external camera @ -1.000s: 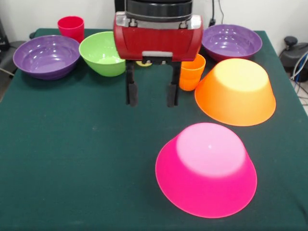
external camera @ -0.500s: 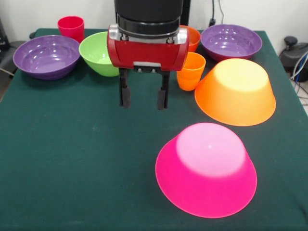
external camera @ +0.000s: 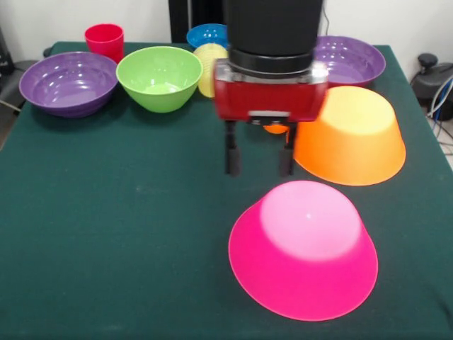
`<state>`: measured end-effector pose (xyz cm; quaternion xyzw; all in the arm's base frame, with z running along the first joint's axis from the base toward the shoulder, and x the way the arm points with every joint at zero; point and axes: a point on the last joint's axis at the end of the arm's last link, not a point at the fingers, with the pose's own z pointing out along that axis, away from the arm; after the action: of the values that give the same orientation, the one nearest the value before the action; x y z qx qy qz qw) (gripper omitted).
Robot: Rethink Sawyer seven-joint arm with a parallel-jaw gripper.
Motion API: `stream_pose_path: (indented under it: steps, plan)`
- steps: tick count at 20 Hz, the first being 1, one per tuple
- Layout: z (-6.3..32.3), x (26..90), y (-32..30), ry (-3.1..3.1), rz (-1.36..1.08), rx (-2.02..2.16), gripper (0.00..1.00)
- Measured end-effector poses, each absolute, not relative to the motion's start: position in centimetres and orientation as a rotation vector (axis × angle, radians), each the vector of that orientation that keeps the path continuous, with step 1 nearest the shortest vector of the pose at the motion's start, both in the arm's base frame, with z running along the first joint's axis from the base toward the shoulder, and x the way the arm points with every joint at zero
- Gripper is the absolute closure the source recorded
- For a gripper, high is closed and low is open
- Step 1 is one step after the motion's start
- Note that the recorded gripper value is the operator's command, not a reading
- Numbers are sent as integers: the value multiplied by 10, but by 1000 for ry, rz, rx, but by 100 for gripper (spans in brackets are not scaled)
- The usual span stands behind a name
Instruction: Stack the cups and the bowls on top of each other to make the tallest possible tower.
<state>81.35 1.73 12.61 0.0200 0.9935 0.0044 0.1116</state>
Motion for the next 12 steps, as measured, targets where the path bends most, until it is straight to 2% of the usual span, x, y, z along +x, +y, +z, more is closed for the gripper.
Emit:
stream_pose_path:
  steps: [12]
  plan:
    - [123,807,99,2945,93,11,0]
